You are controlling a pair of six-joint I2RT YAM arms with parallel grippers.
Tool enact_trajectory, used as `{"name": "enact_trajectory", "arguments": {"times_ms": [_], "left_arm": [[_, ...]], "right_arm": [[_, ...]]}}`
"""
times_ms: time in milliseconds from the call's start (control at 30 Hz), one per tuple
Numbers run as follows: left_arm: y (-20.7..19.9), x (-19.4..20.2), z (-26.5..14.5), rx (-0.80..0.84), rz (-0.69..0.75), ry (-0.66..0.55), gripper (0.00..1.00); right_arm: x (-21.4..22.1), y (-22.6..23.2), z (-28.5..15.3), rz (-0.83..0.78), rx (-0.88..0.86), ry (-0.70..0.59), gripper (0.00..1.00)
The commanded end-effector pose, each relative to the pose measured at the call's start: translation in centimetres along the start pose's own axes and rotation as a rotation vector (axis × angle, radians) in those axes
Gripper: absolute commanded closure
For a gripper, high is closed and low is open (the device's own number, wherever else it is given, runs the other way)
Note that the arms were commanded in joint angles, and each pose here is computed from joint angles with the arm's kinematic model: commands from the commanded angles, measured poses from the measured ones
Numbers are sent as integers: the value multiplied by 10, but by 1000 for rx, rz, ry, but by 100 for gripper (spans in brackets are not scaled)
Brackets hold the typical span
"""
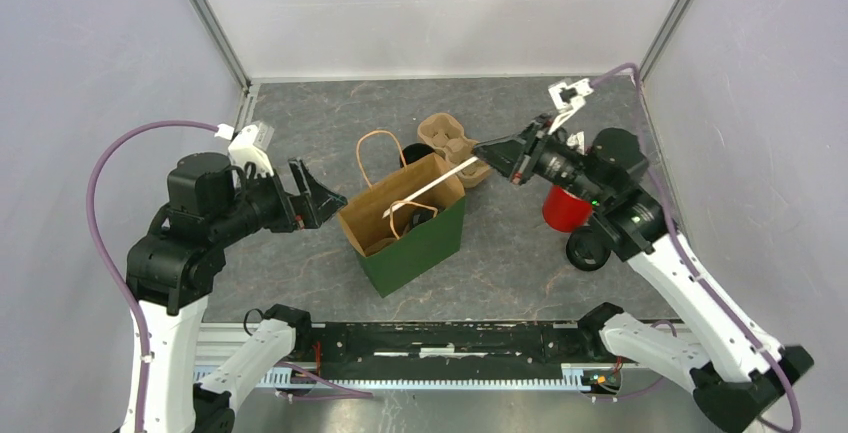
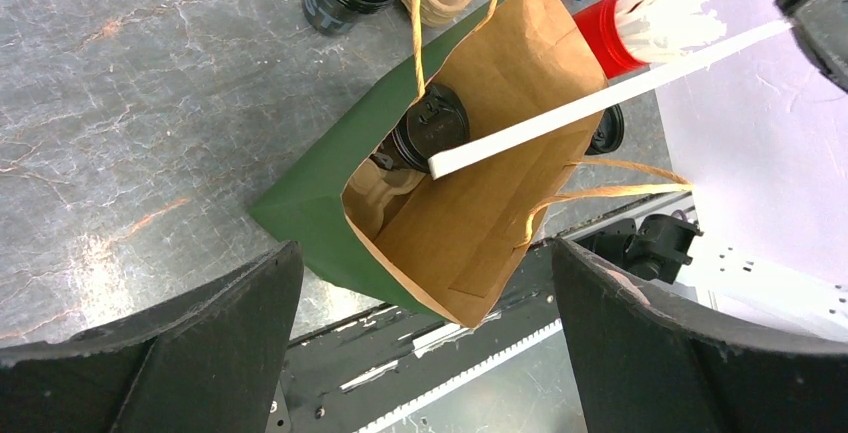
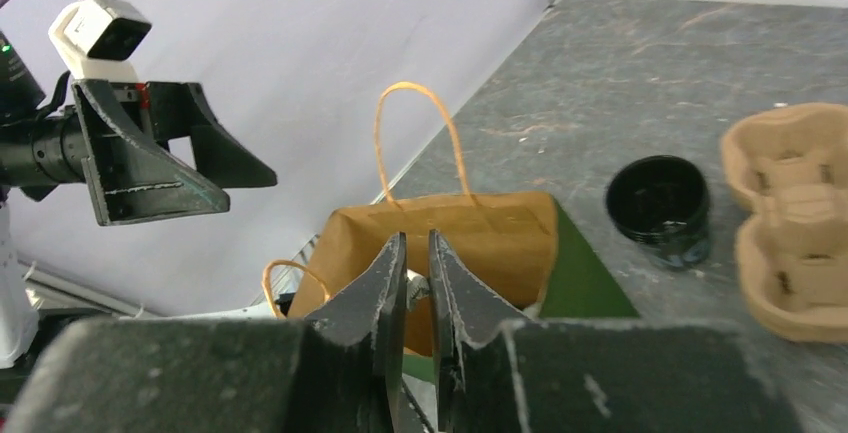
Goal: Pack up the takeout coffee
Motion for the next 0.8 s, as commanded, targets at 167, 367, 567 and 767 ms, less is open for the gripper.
{"name": "enact_trajectory", "arguments": {"times_ms": [167, 367, 567, 767], "left_arm": [[2, -1, -11, -35, 47, -35, 0], [-1, -4, -18, -27, 52, -63, 0], [-15, -18, -28, 20, 100, -131, 0], [-31, -30, -43, 125, 171, -244, 0]], "right_arm": [[9, 21, 45, -53, -55, 116, 66], [-26, 19, 35, -217, 69, 126, 38], [-58, 12, 20, -359, 248, 183, 2], [-76, 3, -16, -450, 450, 137, 2]]}}
Point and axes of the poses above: each gripper's point midway between its finger pads, its own z axis out along the fingers, its own y axis along the line the jaws close on, x = y × z, the point moved 8 cm from there along -z, back along the fingers, and after that the axes turned 11 degrees about -z, right-handed, at the moved point
